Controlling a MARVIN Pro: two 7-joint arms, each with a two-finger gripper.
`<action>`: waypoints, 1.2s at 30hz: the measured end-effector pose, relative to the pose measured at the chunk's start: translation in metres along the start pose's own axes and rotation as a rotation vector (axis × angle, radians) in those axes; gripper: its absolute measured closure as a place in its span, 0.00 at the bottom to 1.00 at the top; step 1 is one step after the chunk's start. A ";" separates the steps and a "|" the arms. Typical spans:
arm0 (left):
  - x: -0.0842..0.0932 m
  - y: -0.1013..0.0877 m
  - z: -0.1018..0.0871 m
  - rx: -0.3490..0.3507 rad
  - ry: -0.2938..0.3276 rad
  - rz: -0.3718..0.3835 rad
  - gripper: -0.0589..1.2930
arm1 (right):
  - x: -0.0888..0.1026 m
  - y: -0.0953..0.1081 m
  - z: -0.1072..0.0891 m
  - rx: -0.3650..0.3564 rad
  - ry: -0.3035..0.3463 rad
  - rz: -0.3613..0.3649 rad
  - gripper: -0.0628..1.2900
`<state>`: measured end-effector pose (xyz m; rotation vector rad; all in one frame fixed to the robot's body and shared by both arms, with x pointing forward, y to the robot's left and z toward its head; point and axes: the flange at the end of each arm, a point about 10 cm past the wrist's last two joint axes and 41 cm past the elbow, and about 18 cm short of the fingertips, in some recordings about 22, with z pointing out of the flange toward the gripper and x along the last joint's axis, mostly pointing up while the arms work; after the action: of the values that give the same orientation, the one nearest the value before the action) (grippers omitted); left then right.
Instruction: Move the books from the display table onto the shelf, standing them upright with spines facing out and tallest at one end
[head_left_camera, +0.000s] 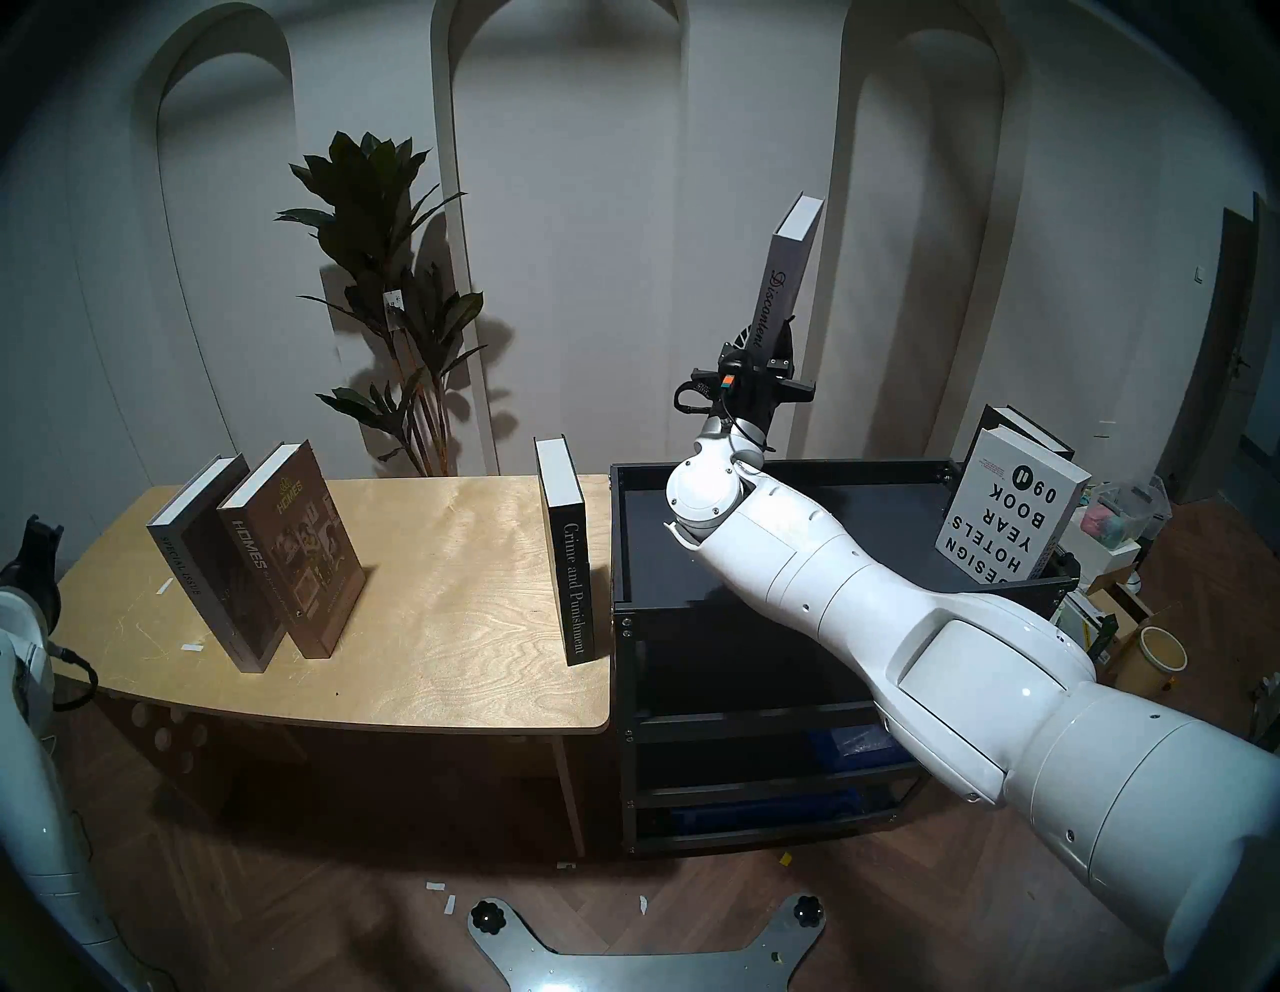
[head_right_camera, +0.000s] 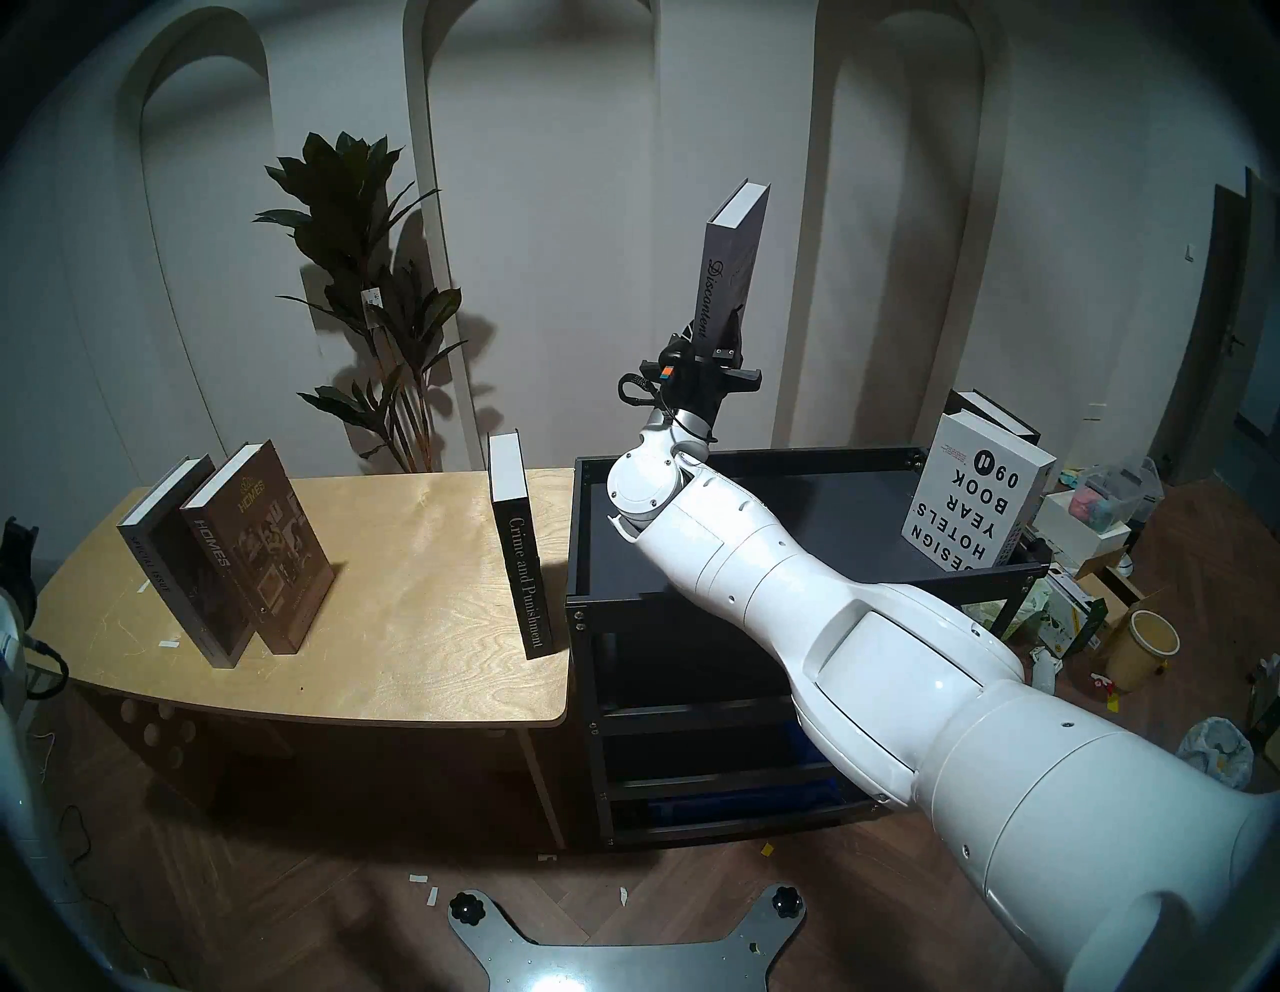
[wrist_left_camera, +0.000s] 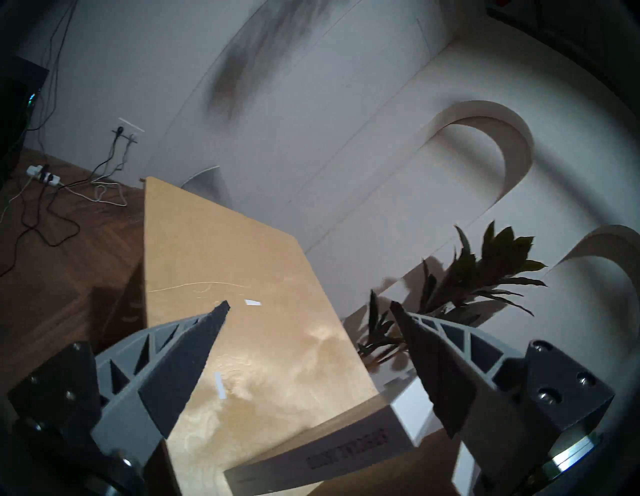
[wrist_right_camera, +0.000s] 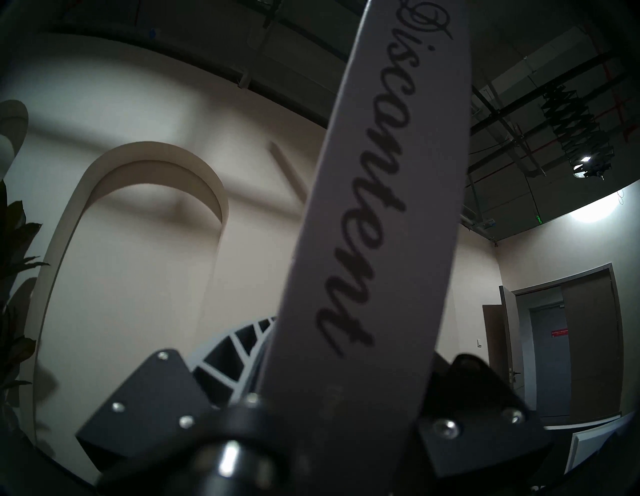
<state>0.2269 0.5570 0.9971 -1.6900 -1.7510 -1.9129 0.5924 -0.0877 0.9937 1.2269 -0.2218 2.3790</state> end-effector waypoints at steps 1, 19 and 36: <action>0.000 -0.007 0.001 0.018 -0.001 0.001 0.01 | 0.003 -0.002 0.000 0.002 0.004 0.010 0.57; -0.002 -0.094 -0.001 0.233 -0.030 0.024 0.01 | 0.022 0.010 0.014 -0.022 0.051 0.085 0.57; -0.012 -0.127 -0.015 0.298 -0.074 0.059 0.01 | -0.006 0.064 0.035 -0.068 0.047 0.020 0.57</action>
<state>0.1400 0.5845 0.9062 -1.6989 -1.8762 -1.4942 0.5914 -0.1584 1.0132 1.1411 -0.2994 2.3942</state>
